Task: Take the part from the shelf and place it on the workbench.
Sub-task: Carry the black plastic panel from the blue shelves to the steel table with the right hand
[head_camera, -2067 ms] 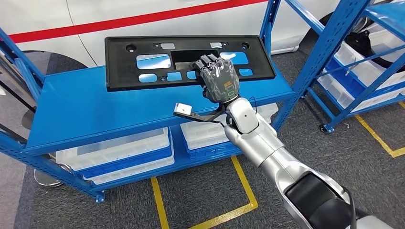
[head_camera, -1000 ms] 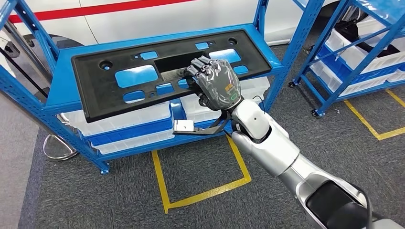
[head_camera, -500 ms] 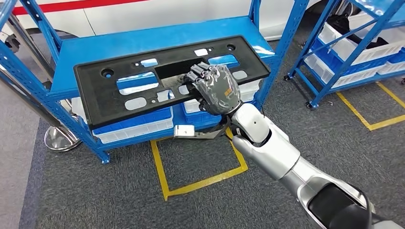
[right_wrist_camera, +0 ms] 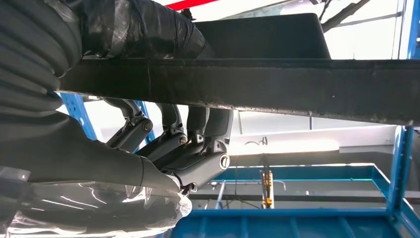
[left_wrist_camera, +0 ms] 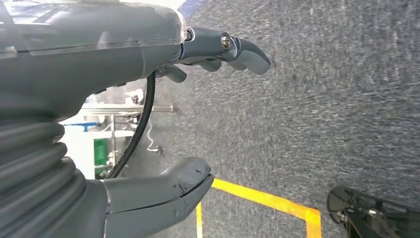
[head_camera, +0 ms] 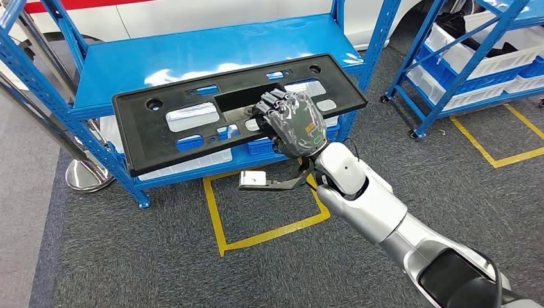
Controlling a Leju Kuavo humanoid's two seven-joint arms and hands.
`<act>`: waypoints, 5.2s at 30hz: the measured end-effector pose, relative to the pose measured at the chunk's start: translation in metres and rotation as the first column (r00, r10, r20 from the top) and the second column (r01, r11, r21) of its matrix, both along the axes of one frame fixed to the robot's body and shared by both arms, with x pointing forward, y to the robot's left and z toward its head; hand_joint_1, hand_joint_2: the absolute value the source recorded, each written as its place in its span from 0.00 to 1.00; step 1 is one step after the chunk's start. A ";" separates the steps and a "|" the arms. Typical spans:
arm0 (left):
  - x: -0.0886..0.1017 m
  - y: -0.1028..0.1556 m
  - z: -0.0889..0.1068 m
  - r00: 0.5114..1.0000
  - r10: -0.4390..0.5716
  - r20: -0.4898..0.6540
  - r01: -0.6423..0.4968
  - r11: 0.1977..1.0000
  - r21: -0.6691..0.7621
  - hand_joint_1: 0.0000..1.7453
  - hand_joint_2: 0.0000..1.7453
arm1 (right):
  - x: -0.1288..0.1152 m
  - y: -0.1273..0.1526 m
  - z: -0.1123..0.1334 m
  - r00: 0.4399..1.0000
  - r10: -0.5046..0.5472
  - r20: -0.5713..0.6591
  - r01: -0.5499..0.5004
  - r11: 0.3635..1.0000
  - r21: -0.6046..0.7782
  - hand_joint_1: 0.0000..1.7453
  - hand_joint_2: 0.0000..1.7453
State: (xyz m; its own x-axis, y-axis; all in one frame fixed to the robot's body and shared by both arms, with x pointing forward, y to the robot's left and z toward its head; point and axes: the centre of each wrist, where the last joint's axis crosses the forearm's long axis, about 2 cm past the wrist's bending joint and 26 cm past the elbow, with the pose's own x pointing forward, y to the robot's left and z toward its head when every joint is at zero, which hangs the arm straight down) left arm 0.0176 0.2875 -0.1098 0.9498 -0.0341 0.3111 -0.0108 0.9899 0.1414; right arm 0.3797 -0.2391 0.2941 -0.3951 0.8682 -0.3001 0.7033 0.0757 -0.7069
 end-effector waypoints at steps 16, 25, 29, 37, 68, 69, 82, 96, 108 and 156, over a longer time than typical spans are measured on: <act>-0.002 -0.018 0.001 0.999 -0.033 0.001 0.033 0.999 -0.030 0.00 1.00 | -0.003 -0.023 -0.001 0.999 -0.044 -0.008 0.044 0.999 -0.012 1.00 1.00; -0.005 -0.022 0.002 0.999 -0.054 0.005 0.054 0.998 -0.040 0.00 1.00 | -0.004 -0.040 0.003 0.997 -0.066 -0.039 0.065 0.998 -0.005 1.00 1.00; 0.000 -0.019 0.003 0.999 -0.051 0.012 0.051 0.998 -0.031 0.00 1.00 | -0.004 -0.042 0.006 0.997 -0.065 -0.030 0.065 0.998 -0.008 1.00 1.00; 0.001 -0.022 0.003 0.999 -0.041 0.012 0.041 0.999 -0.034 0.00 1.00 | -0.004 -0.048 0.010 0.997 -0.080 -0.021 0.080 0.997 -0.008 1.00 1.00; 0.129 -0.022 0.032 0.924 0.318 0.213 -0.283 0.942 -0.181 0.00 1.00 | 0.013 0.056 0.038 0.988 0.110 -0.113 -0.108 0.994 0.022 1.00 1.00; 0.131 -0.022 0.033 0.922 0.321 0.218 -0.284 0.941 -0.181 0.00 1.00 | 0.013 0.058 0.037 0.987 0.112 -0.117 -0.110 0.994 0.022 1.00 1.00; 0.141 -0.019 0.038 0.928 0.268 0.258 -0.233 0.960 -0.157 0.00 1.00 | 0.016 0.073 0.041 0.983 0.136 -0.123 -0.135 0.991 0.019 1.00 1.00; 0.137 -0.013 0.036 0.932 0.248 0.265 -0.218 0.966 -0.140 0.00 1.00 | 0.018 0.080 0.039 0.983 0.129 -0.128 -0.132 0.991 -0.013 1.00 1.00; 0.134 -0.015 0.035 0.926 0.264 0.269 -0.235 0.963 -0.135 0.00 1.00 | 0.034 0.047 0.041 0.995 0.002 -0.098 -0.013 0.995 -0.104 1.00 1.00; 0.117 -0.019 0.034 0.929 0.275 0.249 -0.245 0.958 -0.146 0.00 1.00 | 0.044 -0.031 0.039 0.975 -0.195 -0.106 0.180 0.974 -0.138 1.00 1.00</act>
